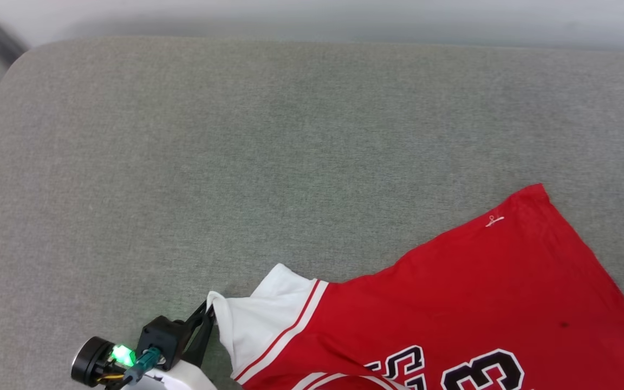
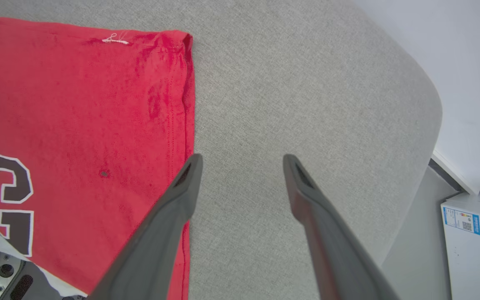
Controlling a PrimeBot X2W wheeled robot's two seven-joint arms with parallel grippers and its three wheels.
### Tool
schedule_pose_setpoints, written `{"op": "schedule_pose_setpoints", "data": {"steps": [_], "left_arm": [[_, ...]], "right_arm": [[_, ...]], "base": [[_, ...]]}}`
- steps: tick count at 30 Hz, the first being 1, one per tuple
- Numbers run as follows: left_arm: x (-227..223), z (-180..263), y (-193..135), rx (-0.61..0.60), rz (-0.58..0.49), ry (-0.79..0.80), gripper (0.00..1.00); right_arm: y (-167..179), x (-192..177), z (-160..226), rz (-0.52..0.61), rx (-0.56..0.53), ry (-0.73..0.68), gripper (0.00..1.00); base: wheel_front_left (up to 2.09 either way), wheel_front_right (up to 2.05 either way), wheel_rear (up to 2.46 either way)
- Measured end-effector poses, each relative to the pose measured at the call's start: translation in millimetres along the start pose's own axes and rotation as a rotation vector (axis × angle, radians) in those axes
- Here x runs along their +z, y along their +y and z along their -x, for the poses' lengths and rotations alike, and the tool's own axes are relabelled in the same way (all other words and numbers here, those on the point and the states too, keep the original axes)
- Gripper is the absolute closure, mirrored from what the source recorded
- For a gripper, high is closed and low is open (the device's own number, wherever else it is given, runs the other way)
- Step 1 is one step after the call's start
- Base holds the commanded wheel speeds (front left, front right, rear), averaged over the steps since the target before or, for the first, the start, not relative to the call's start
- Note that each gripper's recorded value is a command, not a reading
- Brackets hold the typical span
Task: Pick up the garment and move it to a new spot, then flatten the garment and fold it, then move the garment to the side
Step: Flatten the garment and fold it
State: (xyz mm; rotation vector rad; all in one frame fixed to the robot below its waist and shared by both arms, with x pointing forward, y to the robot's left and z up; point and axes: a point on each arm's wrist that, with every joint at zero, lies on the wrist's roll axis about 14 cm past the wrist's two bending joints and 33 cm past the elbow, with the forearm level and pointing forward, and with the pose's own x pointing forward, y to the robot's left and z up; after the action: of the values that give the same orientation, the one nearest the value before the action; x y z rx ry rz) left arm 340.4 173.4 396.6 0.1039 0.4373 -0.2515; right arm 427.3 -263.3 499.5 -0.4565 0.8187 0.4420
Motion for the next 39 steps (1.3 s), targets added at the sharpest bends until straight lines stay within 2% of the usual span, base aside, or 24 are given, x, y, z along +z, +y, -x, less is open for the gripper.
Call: {"op": "schedule_pose_setpoints", "data": {"steps": [5, 6, 7, 12, 19, 21, 25, 26, 34, 39], "left_arm": [[-0.9, -2.6, -0.5, 0.005, 0.008, 0.001, 1.00], [-0.9, -2.6, -0.5, 0.005, 0.008, 0.001, 1.00], [-3.4, -3.6, -0.3, 0.009, 0.009, 0.007, 1.00], [-7.0, -8.7, -0.3, 0.014, 0.023, 0.016, 1.00], [-12.4, -17.5, 2.3, 0.021, 0.034, 0.031, 1.00], [-14.0, -19.2, 3.1, 0.026, 0.036, 0.033, 1.00], [-17.2, -19.5, 4.4, 0.033, 0.042, 0.040, 1.00], [-17.3, -19.6, 4.6, 0.034, 0.042, 0.039, 1.00], [-8.7, -13.5, 6.3, 0.034, 0.024, 0.007, 1.00], [26.7, -5.7, 16.2, 0.048, -0.023, -0.103, 1.00]], "right_arm": [[22.3, 21.5, -34.9, 0.070, 0.049, 0.063, 0.00], [22.3, 21.5, -34.9, 0.070, 0.049, 0.063, 0.00], [31.3, 27.9, -53.1, 0.071, 0.068, 0.088, 0.00], [47.4, 35.4, -97.5, 0.029, 0.116, 0.147, 0.00], [68.9, 12.7, -147.6, 0.026, 0.175, 0.268, 0.00], [71.0, 13.0, -156.8, -0.001, 0.191, 0.263, 0.00], [76.6, 9.1, -164.1, 0.022, 0.206, 0.277, 0.00], [77.2, 8.7, -164.3, 0.027, 0.209, 0.277, 1.00], [77.5, 25.6, -144.0, 0.050, 0.188, 0.128, 1.00], [61.7, 67.5, -96.7, 0.054, 0.125, -0.114, 1.00]], "base": [[0.00, 0.00, 0.00], [0.00, 0.00, 0.00], [0.00, 0.00, 0.00], [0.00, 0.00, 0.00], [0.00, 0.00, 0.00], [0.00, 0.00, 0.00], [0.00, 0.00, 0.00], [0.00, 0.00, 0.00], [0.00, 0.00, 0.00], [0.00, 0.00, 0.00]]}}
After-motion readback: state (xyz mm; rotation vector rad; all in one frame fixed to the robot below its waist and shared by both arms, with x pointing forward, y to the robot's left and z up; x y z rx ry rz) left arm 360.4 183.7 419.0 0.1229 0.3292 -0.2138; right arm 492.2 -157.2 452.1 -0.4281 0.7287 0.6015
